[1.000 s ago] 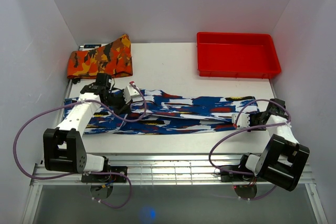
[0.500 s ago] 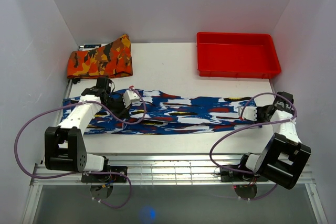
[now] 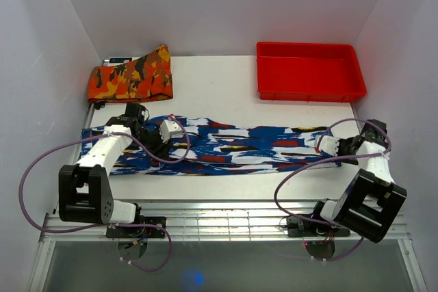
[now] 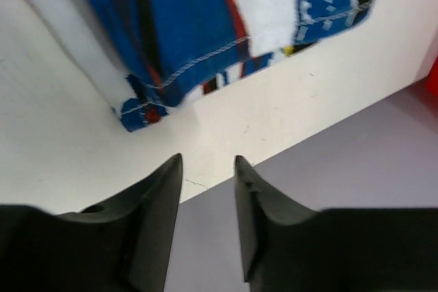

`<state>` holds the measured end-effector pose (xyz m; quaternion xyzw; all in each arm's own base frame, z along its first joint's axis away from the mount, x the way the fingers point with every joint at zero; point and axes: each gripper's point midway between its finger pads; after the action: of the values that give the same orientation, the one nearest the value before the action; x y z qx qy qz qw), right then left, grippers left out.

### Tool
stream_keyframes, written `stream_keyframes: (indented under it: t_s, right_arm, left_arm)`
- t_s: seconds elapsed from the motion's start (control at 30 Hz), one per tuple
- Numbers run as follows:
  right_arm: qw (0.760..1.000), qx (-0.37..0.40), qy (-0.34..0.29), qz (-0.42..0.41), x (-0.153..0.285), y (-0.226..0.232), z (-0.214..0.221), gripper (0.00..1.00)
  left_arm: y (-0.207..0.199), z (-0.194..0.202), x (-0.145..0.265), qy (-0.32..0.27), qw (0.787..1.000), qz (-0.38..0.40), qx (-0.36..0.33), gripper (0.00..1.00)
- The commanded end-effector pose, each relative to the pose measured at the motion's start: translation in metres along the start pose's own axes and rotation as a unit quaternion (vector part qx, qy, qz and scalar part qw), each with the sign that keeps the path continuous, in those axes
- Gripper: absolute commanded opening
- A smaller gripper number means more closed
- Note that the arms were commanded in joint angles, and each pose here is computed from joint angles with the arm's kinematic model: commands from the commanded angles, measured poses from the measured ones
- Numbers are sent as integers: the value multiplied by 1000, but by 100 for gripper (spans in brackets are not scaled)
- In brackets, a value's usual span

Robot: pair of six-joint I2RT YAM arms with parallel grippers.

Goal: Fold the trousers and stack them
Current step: Fold the trousers

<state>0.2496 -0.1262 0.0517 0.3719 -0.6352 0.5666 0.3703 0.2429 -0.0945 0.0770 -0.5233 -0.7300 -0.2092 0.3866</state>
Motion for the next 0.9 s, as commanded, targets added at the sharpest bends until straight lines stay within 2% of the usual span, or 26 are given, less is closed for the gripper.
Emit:
stream_keyframes:
  t_s: [0.0, 0.03, 0.2, 0.3, 0.33, 0.43, 0.47, 0.53, 0.57, 0.7, 0.87]
  right_arm:
    - [992, -122, -36, 16, 15, -29, -6, 45]
    - [989, -143, -38, 27, 24, -43, -3, 47]
    - [953, -291, -86, 16, 45, -62, -19, 50]
    - [902, -418, -104, -28, 50, -59, -33, 49]
    - [871, -479, -103, -44, 49, -54, -38, 48]
    - [826, -549, -110, -67, 42, -45, -49, 48]
    - [801, -585, -108, -69, 40, -43, -53, 48]
    - [781, -614, -102, -53, 32, -39, -51, 49]
    - [762, -639, -94, -50, 28, -37, -50, 49]
    - [731, -680, -54, -33, 12, -30, -37, 49]
    - [710, -700, -45, -64, -6, -11, -42, 45]
  left_arm:
    - [-5, -15, 7, -35, 999, -6, 5, 60]
    - [-7, -22, 10, -49, 999, -4, 8, 69]
    - [-5, -52, 28, -94, 995, -29, 3, 74]
    - [8, -64, 37, -110, 991, -69, 21, 75]
    - [11, -65, 38, -113, 989, -80, 56, 75]
    - [27, -62, 39, -110, 983, -115, 95, 76]
    - [29, -62, 40, -115, 978, -119, 126, 77]
    - [38, -66, 43, -130, 971, -122, 156, 79]
    - [42, -66, 46, -139, 964, -124, 189, 81]
    - [62, -67, 54, -157, 948, -125, 249, 81]
    - [85, -48, 54, -149, 929, -142, 309, 81]
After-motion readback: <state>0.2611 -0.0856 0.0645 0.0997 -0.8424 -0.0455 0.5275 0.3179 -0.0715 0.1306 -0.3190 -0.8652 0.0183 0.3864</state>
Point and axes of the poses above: each gripper's point midway between its finger pads, its own x axis back along the fingers, its own y axis along the line the jaws close on, z = x × y, and after that the axes turned 1 degree about x, right-handed
